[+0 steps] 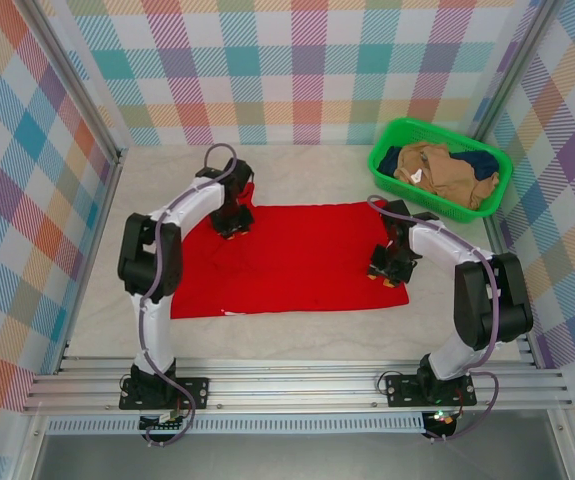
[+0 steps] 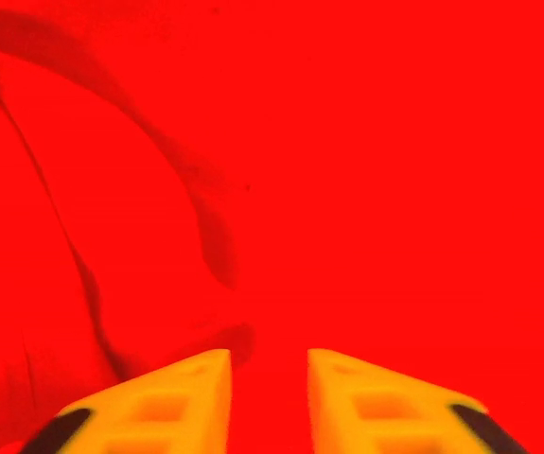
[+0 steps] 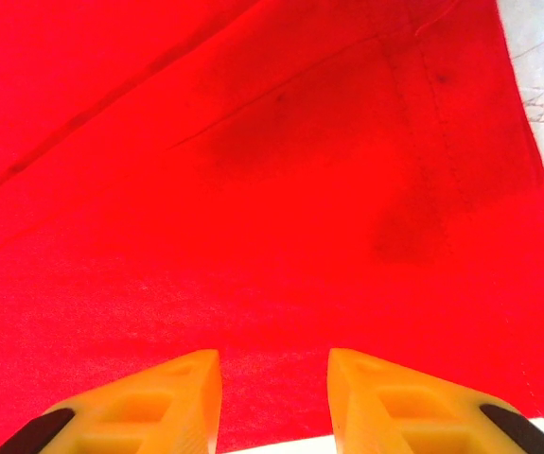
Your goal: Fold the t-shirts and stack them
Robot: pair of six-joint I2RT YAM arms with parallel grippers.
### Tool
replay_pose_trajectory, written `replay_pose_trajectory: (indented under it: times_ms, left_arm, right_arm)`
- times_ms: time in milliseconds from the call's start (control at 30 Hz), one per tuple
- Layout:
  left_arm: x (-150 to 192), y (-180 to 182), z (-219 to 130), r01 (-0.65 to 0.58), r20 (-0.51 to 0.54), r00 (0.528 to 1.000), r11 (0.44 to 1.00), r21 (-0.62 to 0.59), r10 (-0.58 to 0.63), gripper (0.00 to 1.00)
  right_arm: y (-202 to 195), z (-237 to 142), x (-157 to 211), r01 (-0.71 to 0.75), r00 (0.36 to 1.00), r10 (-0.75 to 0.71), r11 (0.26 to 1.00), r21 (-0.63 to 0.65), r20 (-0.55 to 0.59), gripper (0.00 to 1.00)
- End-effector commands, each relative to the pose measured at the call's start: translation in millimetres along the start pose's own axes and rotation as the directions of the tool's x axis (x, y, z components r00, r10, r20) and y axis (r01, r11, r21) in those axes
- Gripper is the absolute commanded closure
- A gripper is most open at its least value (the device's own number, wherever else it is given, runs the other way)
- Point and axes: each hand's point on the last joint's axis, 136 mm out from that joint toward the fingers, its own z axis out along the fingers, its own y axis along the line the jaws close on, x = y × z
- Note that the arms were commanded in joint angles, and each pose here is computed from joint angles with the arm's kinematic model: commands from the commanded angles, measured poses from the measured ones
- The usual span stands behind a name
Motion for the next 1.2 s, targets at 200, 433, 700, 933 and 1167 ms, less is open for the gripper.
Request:
replay_pose_trajectory:
  times_ms: [200, 433, 700, 933, 1167]
  left_arm:
    - [25, 28, -31, -0.114, -0.013, 0.993, 0.992, -0.061, 0.113, 0.67]
    - [20, 40, -11, -0.238, -0.061, 0.970, 0.969, -0.062, 0.235, 0.68]
    - [13, 47, 7, -0.230, -0.056, 0.972, 0.972, -0.054, 0.227, 0.65]
    - [6, 38, 15, -0.236, -0.051, 0.970, 0.970, 0.061, 0.239, 0.63]
    - [17, 36, 20, -0.234, -0.137, 0.959, 0.966, 0.111, 0.248, 0.63]
  right_arm:
    - [0, 1, 6, 0.002, 1.000, -0.002, 1.000, -0.011, -0.020, 0.65]
    - [0, -1, 5, 0.009, 1.000, -0.010, 1.000, -0.007, -0.022, 0.65]
    - [-1, 0, 8, 0.002, 1.000, -0.002, 1.000, -0.008, -0.028, 0.65]
    - [0, -1, 6, 0.003, 1.000, -0.004, 1.000, -0.009, -0.026, 0.66]
    - [-1, -1, 7, 0.000, 1.000, -0.001, 1.000, -0.006, -0.023, 0.66]
